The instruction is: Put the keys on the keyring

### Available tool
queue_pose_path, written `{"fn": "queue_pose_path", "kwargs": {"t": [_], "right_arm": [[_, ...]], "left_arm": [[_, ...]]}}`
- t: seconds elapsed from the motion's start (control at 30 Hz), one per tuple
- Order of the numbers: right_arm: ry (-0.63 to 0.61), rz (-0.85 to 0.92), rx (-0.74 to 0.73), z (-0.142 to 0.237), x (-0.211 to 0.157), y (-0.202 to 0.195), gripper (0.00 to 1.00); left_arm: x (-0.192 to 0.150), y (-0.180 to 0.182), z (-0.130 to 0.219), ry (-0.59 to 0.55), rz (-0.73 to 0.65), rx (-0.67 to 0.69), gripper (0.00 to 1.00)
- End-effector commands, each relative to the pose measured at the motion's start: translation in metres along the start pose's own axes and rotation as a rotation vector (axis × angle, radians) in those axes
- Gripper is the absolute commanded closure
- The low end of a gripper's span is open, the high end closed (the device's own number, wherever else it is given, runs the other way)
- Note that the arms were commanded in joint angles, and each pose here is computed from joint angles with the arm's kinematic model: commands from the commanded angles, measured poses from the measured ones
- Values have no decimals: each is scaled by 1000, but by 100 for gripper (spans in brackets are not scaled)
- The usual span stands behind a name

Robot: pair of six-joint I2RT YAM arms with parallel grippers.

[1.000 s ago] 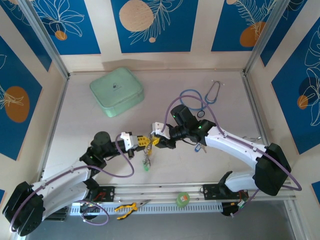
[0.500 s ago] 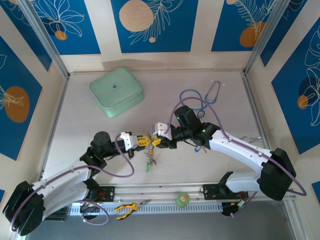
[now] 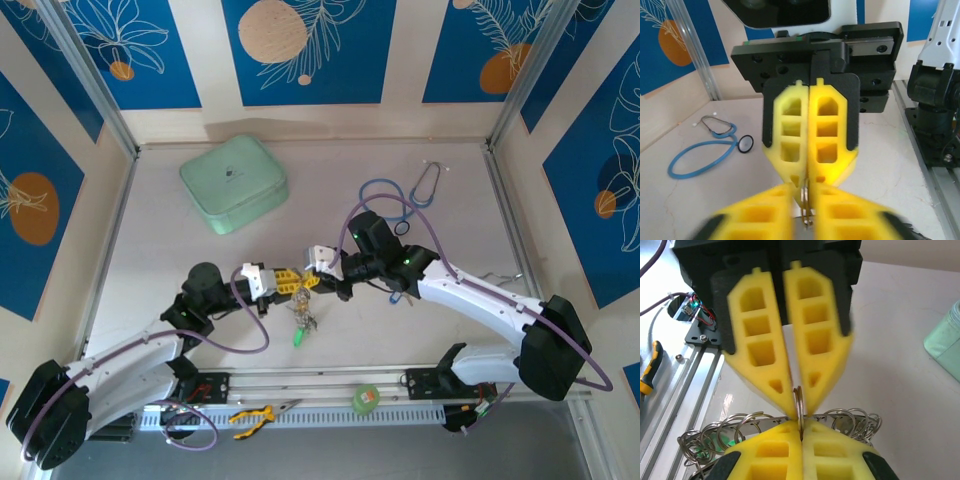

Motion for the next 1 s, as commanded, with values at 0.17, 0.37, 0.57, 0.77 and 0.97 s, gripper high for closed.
{"fn": "queue_pose_path", "kwargs": {"t": [0.17, 0.37, 0.57, 0.77, 0.97], "right_arm": [[208, 67, -39, 3, -7, -3, 100], [295, 117, -57, 2, -3, -3, 100], [309, 151, -55, -4, 7, 1, 100], [297, 168, -39, -11, 17, 5, 100], [282, 181, -28, -16, 24, 8, 100]], "left_arm": [[-2, 3, 3, 115, -82, 5, 65], [-8, 0, 3, 193, -124, -44, 68], [-8, -1, 1, 190, -129, -61, 70], [-5, 0, -2, 168, -121, -65, 77], [-3, 0, -2, 157, -118, -65, 95]]}}
Point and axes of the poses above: each hand's point on the last joint's axis, 136 mm out from that joint toward the fingers, its own z axis back along the fingers, its own y axis along the line the jaws close on, x = y × z, the point moved 4 cm from there along z, back along the fingers, and after that the axes turned 7 degrees about -z, right-handed, at the moved point
